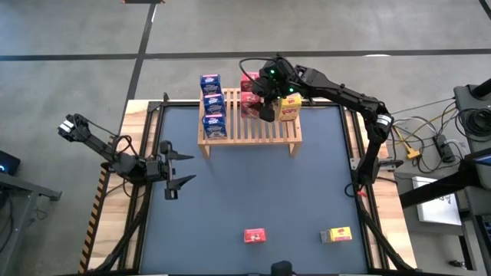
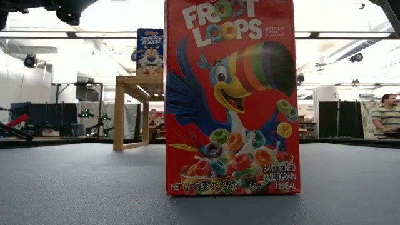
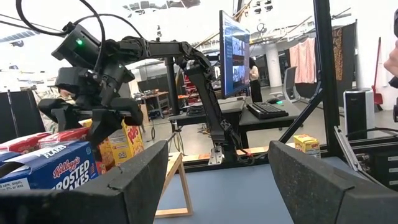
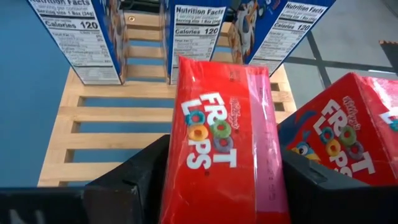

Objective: Stack cereal on shelf
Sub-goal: Adjust the red cereal boxes on the shelf, then put the red cereal box on the shelf aligned with the other red cereal boxes

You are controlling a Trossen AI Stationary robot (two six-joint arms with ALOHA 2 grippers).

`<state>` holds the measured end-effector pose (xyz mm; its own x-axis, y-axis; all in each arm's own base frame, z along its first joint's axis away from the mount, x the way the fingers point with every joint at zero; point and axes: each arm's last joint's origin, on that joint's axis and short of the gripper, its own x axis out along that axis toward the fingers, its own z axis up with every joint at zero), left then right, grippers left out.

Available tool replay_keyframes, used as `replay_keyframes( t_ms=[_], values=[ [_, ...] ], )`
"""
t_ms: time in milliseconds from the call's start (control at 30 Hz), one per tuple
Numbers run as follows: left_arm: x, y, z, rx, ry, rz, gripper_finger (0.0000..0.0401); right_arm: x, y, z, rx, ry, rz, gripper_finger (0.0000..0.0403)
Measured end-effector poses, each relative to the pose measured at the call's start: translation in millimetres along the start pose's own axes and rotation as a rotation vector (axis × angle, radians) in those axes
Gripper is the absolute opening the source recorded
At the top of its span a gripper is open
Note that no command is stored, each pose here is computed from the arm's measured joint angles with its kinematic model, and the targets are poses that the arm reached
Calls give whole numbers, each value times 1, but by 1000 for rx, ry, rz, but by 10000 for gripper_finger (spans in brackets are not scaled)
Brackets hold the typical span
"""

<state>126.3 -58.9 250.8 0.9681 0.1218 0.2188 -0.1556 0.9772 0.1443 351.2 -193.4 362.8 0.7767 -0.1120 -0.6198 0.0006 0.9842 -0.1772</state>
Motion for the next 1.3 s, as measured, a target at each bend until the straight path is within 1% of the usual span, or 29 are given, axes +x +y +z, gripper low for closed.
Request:
replay_keyframes(
  t_ms=[400,533,667,1133,1300],
  values=[
    [0,0,0,-4,0,0,261,-1,1,-1,25,22,12,217],
    [0,0,0,-33,0,0,261,-2,2,-1,34,20,12,217],
    [0,0,0,-37,0,0,261,-6,6,3,25,9,14,217],
    [0,0,0,-37,0,1,261,-34,13,14,4,-57,-12,217],
    [0,0,0,-36,2,0,261,-54,18,21,1,-93,-29,217]
  ],
)
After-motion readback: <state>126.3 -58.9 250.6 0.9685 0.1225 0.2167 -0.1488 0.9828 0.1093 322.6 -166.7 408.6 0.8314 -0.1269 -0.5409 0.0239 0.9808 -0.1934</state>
